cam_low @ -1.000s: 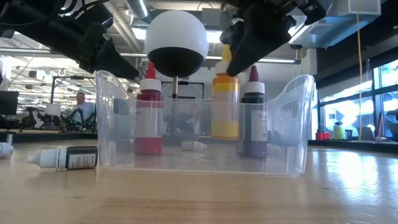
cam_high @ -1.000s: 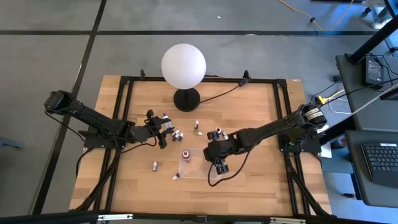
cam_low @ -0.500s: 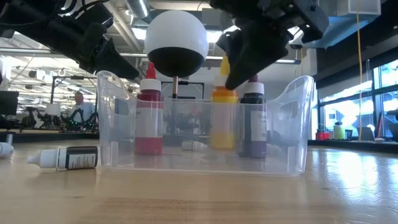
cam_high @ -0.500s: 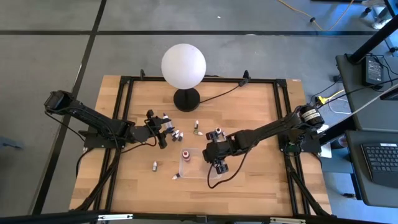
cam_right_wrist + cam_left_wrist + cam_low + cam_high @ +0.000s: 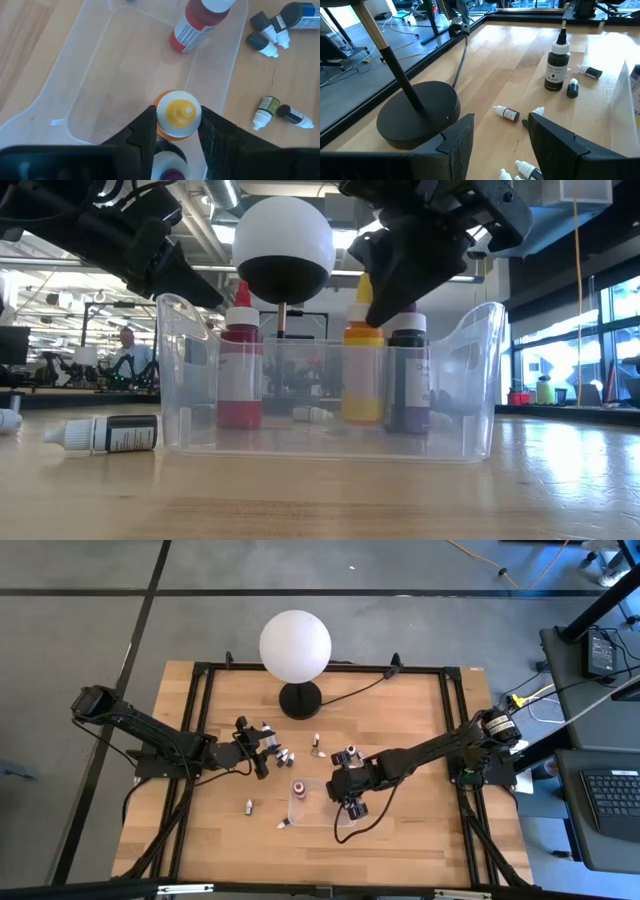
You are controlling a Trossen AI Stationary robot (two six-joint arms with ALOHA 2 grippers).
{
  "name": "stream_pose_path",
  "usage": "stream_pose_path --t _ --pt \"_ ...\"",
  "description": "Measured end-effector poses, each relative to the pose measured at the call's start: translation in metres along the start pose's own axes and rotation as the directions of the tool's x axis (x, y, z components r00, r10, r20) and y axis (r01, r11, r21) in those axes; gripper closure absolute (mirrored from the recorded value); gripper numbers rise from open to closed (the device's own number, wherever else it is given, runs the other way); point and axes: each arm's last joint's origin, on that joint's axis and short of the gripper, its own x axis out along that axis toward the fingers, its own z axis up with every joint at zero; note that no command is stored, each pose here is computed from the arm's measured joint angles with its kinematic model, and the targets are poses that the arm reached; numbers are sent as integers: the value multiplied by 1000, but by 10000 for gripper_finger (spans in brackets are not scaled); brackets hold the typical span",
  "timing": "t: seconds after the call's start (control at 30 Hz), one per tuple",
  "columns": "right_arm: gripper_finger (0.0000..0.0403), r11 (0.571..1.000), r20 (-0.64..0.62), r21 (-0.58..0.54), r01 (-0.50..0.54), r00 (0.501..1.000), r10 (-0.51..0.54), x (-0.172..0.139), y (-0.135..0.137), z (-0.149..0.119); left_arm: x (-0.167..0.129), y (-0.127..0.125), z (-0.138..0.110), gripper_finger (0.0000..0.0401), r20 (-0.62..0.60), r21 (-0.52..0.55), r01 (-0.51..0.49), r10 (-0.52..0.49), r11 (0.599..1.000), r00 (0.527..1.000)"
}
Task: Pick & Place food coloring
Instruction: Put the large yellow food coloring bottle into the transparent bin, then put the large blue food coloring bottle into the transparent bin
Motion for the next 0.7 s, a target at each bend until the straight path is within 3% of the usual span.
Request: stream_pose_path --t 0.37,0.5,0.7 --pt "210 999 -5 -28 32 999 -32 0 -1 0 0 0 0 219 0 0 0 0 1000 1000" --pt "204 995 -12 -30 99 995 -99 -3 -3 0 0 0 0 219 0 0 0 0 1000 1000" --pt "205 994 52 -16 108 993 -107 -30 -5 5 0 0 -1 219 -6 6 -1 1 1000 1000"
